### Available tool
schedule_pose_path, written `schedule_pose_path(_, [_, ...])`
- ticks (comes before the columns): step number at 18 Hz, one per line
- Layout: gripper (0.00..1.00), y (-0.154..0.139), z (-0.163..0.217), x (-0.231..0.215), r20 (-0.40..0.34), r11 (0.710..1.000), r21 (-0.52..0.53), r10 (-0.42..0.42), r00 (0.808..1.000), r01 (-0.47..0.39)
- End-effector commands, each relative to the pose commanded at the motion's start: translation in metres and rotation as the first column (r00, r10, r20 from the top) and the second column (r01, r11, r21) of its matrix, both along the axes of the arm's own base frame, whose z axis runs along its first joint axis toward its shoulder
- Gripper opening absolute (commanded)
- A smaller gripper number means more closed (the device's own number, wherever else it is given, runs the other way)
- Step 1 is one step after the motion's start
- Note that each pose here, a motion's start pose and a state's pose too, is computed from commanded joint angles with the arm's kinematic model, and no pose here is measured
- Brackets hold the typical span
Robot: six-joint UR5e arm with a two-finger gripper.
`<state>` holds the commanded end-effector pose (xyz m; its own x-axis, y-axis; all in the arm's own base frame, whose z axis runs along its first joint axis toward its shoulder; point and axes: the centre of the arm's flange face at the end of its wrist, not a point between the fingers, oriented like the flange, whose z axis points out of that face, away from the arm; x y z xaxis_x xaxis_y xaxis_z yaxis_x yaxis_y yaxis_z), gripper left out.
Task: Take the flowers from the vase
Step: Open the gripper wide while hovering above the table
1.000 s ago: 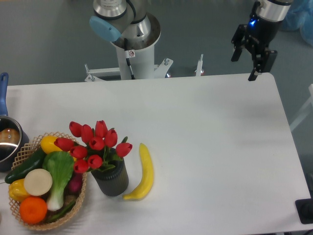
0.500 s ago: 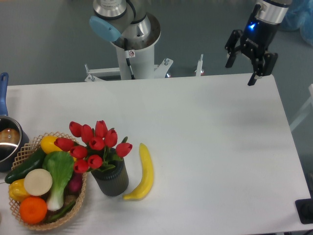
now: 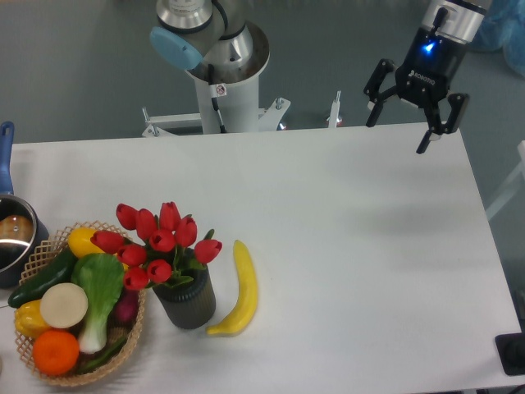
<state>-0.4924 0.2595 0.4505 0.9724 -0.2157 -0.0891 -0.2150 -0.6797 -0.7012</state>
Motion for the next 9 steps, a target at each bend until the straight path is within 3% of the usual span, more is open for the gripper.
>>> schedule_pose_path(2, [1.00, 0.009, -0.002, 0.001, 0.131, 0.990, 0.112, 0.075, 0.989, -0.090])
schedule_pose_path(3, [1.00, 0.011, 0.000, 0.001, 0.151, 0.984, 0.140, 0.085, 0.985, -0.107])
schedule_pose_path(9, [1.00, 0.031, 0.002, 0.014, 0.160, 0.979, 0.177, 0.073, 0.984, -0.101])
